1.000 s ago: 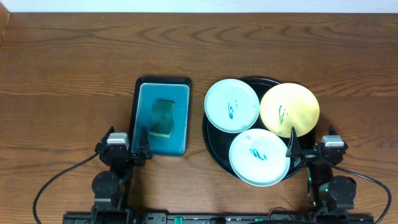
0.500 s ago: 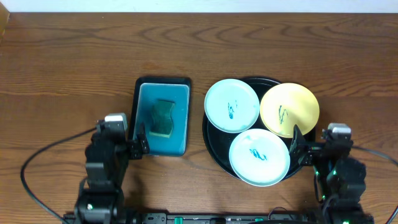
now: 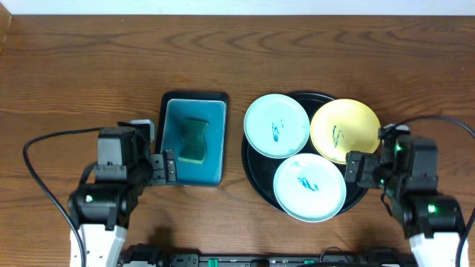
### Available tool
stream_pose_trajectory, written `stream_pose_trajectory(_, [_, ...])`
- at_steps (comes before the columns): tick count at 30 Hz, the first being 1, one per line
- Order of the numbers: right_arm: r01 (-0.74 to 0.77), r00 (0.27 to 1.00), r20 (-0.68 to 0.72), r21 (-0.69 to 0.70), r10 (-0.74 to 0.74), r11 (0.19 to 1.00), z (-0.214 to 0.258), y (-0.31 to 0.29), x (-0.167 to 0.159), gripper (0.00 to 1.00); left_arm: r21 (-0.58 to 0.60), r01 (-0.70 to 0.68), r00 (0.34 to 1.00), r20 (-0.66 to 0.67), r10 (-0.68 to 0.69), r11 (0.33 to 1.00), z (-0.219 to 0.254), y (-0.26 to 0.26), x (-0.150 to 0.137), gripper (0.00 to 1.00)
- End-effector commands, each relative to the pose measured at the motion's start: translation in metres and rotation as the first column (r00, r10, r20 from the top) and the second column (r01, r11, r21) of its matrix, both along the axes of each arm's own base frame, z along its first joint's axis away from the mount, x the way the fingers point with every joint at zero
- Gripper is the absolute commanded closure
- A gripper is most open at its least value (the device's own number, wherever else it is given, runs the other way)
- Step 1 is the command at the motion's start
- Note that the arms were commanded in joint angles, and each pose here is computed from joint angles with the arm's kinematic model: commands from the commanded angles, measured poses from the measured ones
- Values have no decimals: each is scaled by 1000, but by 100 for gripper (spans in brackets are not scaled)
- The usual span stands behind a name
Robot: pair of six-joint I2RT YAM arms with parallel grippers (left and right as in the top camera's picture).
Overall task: Clean dirty plates on tray and stack at the side
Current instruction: 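Move the left gripper over the green sponge in the blue tray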
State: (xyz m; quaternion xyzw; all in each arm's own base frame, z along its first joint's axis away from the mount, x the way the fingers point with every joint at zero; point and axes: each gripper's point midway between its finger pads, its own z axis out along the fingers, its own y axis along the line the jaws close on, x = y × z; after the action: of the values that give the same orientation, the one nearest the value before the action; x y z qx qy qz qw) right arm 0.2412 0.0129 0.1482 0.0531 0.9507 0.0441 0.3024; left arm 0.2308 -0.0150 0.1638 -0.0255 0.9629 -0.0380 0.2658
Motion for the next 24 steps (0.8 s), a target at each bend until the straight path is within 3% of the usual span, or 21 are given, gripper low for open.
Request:
stream_pose_trajectory(1, [-42,999,15,23,42,999,16,10,8,1,-14,-15,1000,-6,15,1000,15,0,0,11])
stream_pose_trajectory(9, [-92,995,34,95,89,991,19,25,11,1,-40,-4,1000,27,5,999,19,-5,7,11])
stream_pose_trajectory(16, [-91,996,32,105,88,990,19,27,11,1,-127,-37,986,155,56,991,36,-13,47,12])
stream_pose_trajectory(24, [-91,996,31,105,88,990,19,27,11,1,-120,0,1000,26,3,993,-11,-30,77,19])
